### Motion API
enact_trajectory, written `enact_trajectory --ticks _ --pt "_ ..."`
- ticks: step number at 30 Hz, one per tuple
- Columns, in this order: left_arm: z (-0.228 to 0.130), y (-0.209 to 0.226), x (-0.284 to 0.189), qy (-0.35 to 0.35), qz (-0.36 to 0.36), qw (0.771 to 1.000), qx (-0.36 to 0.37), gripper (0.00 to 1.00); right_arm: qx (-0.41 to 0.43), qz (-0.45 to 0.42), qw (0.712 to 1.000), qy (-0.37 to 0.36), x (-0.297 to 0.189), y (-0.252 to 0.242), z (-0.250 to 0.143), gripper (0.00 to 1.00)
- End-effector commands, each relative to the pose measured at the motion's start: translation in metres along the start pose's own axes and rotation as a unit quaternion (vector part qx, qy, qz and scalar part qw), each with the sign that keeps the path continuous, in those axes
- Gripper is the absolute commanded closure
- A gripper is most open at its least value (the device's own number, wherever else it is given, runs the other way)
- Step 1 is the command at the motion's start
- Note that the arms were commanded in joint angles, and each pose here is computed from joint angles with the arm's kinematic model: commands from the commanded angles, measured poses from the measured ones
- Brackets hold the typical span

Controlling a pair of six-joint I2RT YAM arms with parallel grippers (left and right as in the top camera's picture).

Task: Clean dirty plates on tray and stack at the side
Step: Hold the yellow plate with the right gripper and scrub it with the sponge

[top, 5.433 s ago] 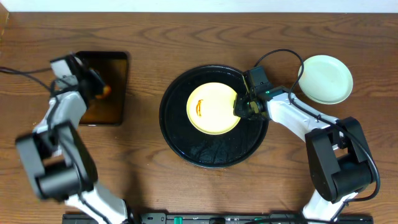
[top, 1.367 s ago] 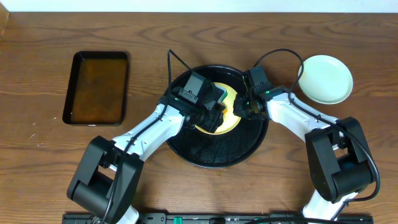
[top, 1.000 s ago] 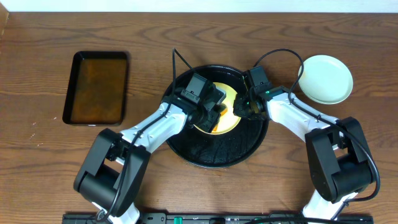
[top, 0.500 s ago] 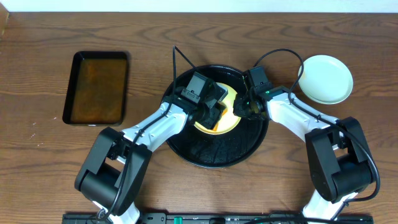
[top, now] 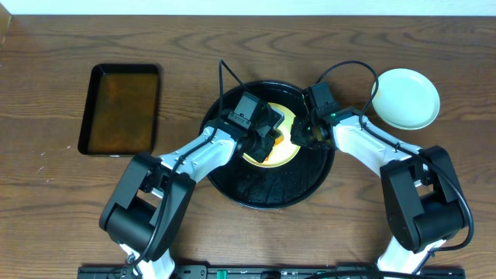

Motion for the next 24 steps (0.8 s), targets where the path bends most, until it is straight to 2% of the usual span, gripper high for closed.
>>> enact_trajectory --ticks 1,4,10,14,16,19,21,24 --pt "0.022 -0.001 -0.026 -0.044 0.013 0.999 -0.001 0.90 -0.002 -0.021 1.000 0.003 0.009 -0.008 -0.003 0.88" --pt "0.028 -0.001 -0.032 -0.061 0.015 0.998 -0.025 0.92 -0.002 -0.021 1.000 0.003 0.009 -0.007 -0.003 0.88" --pt "0.032 0.007 -0.020 -0.074 0.024 0.989 -0.128 0.92 -0.002 -0.021 1.000 0.003 0.009 -0.008 -0.003 0.88" --pt "0.023 0.027 -0.008 -0.071 0.090 0.962 -0.250 0.93 -0.002 -0.021 1.000 0.003 0.009 -0.008 -0.003 0.89" --pt "0.015 0.033 0.002 -0.060 0.106 0.951 -0.286 0.92 -0.002 -0.021 1.000 0.003 0.008 -0.008 -0.003 0.89" --pt "0.009 0.033 0.011 -0.046 0.107 0.951 -0.288 0.93 -0.002 -0.022 1.000 0.004 0.008 -0.008 -0.003 0.68" --pt "0.008 0.034 0.011 -0.046 0.107 0.950 -0.288 0.92 -0.001 -0.022 1.000 0.005 0.008 -0.008 -0.003 0.58" --pt "0.009 0.034 0.011 -0.049 0.107 0.949 -0.294 0.93 -0.001 -0.022 1.000 0.007 0.008 -0.008 -0.004 0.52"
Point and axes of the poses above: each gripper's point midway between its finger pads, its own x axis out along the fingers, its own y axis along the line the jaws close on, z = x × y, the point moved 5 cm from there along -x, back along the fingers, and after that the axes turned 10 degrees about x, right-handed, at the moved point
